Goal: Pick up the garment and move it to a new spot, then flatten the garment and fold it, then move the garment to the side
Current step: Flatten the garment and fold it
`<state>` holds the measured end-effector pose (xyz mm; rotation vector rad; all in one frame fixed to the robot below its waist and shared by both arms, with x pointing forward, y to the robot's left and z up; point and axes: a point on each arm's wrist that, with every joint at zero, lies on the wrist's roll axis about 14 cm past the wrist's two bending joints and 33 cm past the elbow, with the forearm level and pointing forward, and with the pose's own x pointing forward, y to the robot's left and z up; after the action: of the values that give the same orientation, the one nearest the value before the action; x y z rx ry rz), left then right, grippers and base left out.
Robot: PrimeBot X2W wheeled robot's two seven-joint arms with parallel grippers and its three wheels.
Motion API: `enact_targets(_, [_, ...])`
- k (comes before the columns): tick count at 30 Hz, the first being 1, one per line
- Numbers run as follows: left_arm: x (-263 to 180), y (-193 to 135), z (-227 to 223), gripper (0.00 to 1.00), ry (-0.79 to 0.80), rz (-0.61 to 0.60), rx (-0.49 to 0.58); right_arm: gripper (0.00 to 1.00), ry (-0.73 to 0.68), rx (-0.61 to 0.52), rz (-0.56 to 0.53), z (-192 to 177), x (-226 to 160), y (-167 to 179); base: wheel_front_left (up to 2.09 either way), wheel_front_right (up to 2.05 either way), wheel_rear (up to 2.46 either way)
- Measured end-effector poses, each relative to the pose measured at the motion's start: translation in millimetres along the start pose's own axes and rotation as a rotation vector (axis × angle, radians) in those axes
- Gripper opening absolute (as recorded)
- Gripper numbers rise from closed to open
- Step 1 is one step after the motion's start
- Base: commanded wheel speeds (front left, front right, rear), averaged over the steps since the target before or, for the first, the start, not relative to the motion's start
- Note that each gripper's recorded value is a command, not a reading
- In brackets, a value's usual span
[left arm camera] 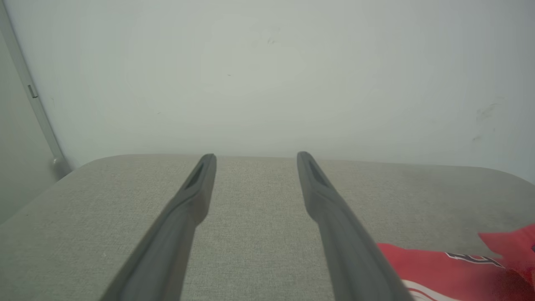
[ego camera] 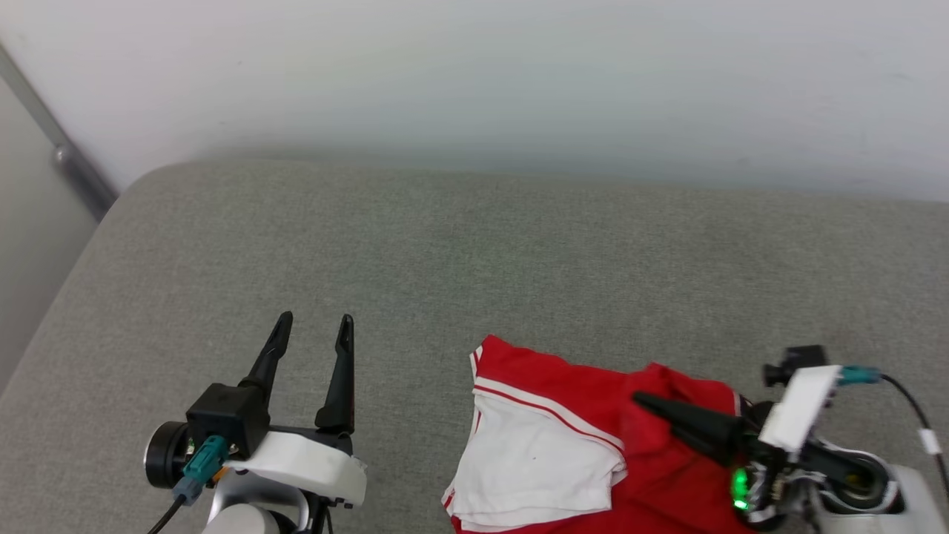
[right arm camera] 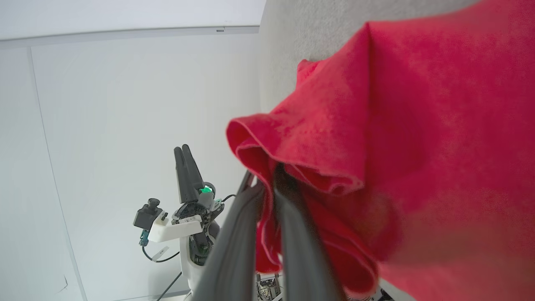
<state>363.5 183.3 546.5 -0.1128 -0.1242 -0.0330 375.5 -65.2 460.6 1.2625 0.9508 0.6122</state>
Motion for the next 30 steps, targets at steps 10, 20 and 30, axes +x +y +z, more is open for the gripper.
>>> enact_targets(10, [5.1, 3.3, -7.4, 1.00, 0.019, 0.019, -0.014, 0.00, 0.160, -0.086, -0.020, -57.3, 74.5, 5.7, 0.00, 0.00, 0.00])
enact_targets(20, [6.5, 7.8, -20.1, 1.00, 0.048, 0.038, -0.016, 1.00, 0.217, -0.191, -0.090, -72.7, 94.2, -4.4, 0.00, 0.00, 0.00])
enact_targets(30, [9.5, -0.4, -16.6, 1.00, 0.033, 0.015, -0.021, 1.00, 0.096, -0.688, -0.131, -34.4, 69.0, 31.9, 0.00, 0.00, 0.00])
